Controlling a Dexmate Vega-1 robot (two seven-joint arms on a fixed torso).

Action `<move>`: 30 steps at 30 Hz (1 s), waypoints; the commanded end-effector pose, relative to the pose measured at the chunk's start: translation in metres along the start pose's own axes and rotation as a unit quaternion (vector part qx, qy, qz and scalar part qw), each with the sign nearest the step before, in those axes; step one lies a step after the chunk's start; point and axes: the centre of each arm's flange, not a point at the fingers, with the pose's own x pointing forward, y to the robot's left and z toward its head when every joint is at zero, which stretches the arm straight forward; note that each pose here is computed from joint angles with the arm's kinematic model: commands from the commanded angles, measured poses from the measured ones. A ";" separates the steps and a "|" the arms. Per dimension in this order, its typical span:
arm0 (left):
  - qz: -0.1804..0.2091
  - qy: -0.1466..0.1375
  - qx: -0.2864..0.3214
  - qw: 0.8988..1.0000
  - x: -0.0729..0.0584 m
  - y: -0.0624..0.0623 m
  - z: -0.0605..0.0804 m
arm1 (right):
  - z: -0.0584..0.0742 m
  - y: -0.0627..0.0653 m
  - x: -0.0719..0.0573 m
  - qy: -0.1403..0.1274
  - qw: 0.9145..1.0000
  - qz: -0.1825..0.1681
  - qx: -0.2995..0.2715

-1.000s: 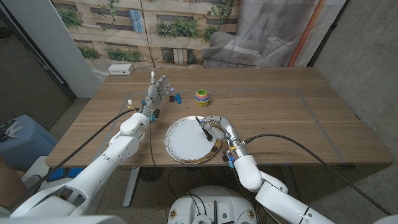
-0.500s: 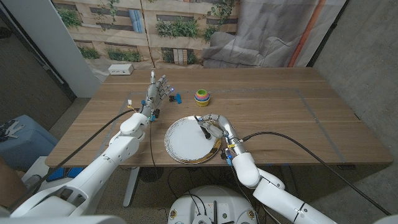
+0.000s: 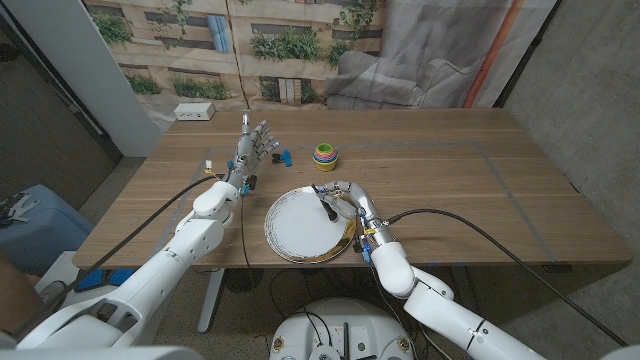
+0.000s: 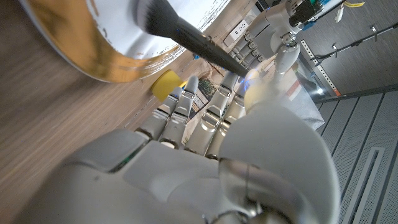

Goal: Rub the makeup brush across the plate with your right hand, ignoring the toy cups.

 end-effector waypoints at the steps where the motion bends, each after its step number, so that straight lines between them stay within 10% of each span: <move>1: 0.000 0.000 0.000 1.000 0.000 0.000 0.000 | -0.002 0.001 0.008 -0.005 1.000 0.003 0.000; 30: 0.000 0.000 0.000 1.000 0.000 0.000 0.000 | -0.005 0.000 0.026 -0.021 1.000 0.010 0.001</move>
